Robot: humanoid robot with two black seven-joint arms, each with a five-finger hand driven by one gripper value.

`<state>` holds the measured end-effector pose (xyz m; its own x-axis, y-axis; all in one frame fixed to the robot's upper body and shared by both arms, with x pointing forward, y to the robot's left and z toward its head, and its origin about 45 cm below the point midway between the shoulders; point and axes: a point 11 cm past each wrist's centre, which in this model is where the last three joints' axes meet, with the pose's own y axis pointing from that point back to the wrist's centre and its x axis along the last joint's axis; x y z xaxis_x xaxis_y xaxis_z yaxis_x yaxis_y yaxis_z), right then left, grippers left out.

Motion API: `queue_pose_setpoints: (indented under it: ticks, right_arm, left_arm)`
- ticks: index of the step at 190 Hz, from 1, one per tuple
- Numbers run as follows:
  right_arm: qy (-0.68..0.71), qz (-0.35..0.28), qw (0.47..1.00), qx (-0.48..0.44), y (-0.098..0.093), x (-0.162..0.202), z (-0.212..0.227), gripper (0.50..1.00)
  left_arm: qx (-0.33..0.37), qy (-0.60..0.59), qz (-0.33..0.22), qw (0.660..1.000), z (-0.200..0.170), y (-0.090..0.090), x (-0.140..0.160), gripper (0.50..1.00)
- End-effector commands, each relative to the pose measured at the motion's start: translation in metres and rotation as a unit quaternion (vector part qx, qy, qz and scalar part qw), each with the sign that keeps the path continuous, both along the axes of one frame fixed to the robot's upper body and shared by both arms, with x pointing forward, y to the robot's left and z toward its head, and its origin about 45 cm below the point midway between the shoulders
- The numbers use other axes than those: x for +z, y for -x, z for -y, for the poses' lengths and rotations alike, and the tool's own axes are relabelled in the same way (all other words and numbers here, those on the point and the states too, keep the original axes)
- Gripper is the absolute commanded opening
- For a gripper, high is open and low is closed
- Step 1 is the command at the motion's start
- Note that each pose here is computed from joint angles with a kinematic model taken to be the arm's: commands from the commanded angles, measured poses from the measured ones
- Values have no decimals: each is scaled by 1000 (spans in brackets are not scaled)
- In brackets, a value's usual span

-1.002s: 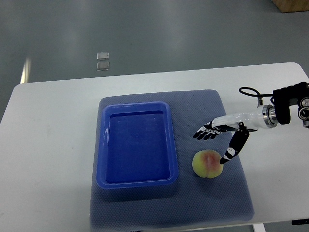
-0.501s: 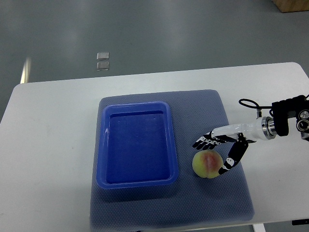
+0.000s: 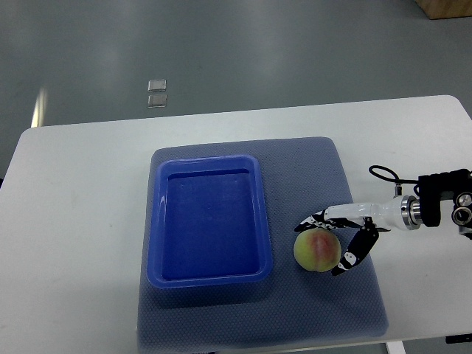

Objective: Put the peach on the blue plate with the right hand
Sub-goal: 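Close the right hand fingers around the peach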

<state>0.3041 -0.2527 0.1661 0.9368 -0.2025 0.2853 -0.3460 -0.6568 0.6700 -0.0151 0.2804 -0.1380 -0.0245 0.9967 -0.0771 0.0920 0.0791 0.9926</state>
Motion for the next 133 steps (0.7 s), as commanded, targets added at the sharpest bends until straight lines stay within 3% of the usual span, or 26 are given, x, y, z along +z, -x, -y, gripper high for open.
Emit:
queue_pose_setpoints:
  ticks: [1,8,9,27,39,46,56,57,107,108,112,129,130,133]
  right_arm:
    - [-5,13,1000,-2,2,-3,-1,913]
    - [-5,13,1000,-2,2,-3,-1,913]
    - [-8,20,1000,-5,1,-4,-1,889]
    - [-15,30,999,-10,0,-4,-2,803]
    - [-17,36,999,-14,-1,-4,-3,678]
    - [-17,41,999,-17,-1,-5,-4,558]
    - [-17,41,999,-17,-1,-5,-4,558]
    - [-15,43,999,-19,-2,-5,-3,500]
    - [-20,58,998,-28,-13,13,6,500]
    - [-25,71,997,-25,-25,32,7,500]
    - [-28,76,997,-20,-30,42,7,500]
    - [-29,80,996,-13,-36,58,9,500]
    - [-28,99,995,-12,-46,82,15,500]
    - [-29,111,993,-13,-52,96,18,500]
  left_arm:
    - [0,-1,0,1000,0,0,0,1000]
    - [0,-1,0,1000,0,0,0,1000]
    - [0,-1,-1,1000,0,0,0,1000]
    - [0,-1,-1,1000,-1,0,0,1000]
    - [0,-1,-1,1000,0,0,0,1000]
    - [0,-1,-1,1000,0,0,0,1000]
    - [0,-1,-1,1000,0,0,0,1000]
    - [0,-1,-1,1000,0,0,0,1000]
    - [0,-1,-1,1000,-1,1,0,1000]
    - [0,-1,-1,1000,-1,1,0,1000]
    - [0,-1,-1,1000,-1,1,0,1000]
    - [0,-1,-1,1000,-1,1,0,1000]
    - [0,-2,-1,1000,-1,1,0,1000]
    - [0,-3,-1,1000,-2,1,0,1000]
